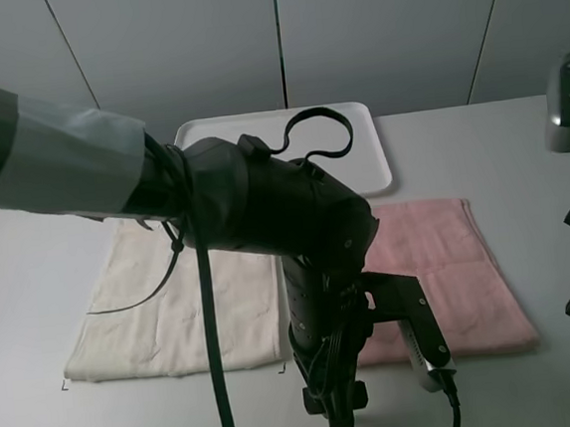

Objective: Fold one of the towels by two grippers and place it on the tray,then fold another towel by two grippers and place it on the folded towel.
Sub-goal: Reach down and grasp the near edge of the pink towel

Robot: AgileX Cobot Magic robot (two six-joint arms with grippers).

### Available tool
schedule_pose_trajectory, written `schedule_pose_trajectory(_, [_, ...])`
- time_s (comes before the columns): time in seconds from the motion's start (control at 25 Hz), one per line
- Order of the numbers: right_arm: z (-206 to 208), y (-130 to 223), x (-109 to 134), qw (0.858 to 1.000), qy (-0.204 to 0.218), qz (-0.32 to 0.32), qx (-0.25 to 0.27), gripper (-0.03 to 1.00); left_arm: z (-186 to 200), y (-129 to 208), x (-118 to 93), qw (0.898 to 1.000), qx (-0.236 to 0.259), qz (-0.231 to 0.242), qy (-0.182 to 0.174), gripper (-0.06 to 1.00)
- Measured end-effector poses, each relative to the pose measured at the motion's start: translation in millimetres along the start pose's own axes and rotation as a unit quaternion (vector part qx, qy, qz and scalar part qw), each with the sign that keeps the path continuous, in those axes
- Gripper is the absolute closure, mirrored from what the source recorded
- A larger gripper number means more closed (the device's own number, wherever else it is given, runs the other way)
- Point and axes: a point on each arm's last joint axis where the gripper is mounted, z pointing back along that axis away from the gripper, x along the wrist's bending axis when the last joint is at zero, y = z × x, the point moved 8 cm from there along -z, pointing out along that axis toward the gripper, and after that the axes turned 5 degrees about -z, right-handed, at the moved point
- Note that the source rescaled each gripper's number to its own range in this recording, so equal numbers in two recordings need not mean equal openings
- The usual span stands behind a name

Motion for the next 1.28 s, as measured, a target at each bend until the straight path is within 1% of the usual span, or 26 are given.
schedule_pose_trajectory(0.12, [-12, -5, 5, 0.998, -0.026, 0.046, 0.020, -0.03, -1, 0, 1, 1.000, 0.002, 0.001, 0.000, -0.03])
schedule_pose_trajectory(0.24, [-22, -9, 4, 0.996, -0.039, 0.080, 0.029, -0.03, -1, 0, 0, 1.000, 0.005, 0.000, 0.001, -0.03])
schedule_pose_trajectory(0.36, [-30, -11, 1, 0.993, -0.051, 0.102, 0.033, -0.03, -2, 1, 1, 1.000, 0.007, -0.002, 0.001, -0.03])
schedule_pose_trajectory(0.48, [-43, -10, 5, 0.989, -0.070, 0.122, 0.040, -0.03, -2, 1, 1, 1.000, 0.007, -0.002, 0.000, -0.03])
schedule_pose_trajectory(0.6, [-60, -2, 8, 0.986, -0.079, 0.138, 0.046, -0.03, -2, 1, 1, 1.000, 0.008, -0.004, -0.001, -0.03])
schedule_pose_trajectory(0.8, [-80, 9, 17, 0.980, -0.070, 0.183, 0.039, -0.03, -2, 1, 1, 1.000, 0.009, -0.005, -0.001, -0.03])
schedule_pose_trajectory(0.96, [-96, 16, 17, 0.977, -0.037, 0.208, 0.029, -0.03, -2, 1, 1, 1.000, 0.010, -0.006, -0.002, -0.03])
schedule_pose_trajectory(1.2, [-104, 32, 13, 0.966, -0.012, 0.253, 0.056, -0.03, -2, 2, 1, 1.000, 0.013, -0.012, -0.006, -0.03])
schedule_pose_trajectory(1.28, [-106, 35, 10, 0.964, -0.002, 0.257, 0.063, -0.03, -2, 2, 1, 1.000, 0.013, -0.013, -0.007, -0.03])
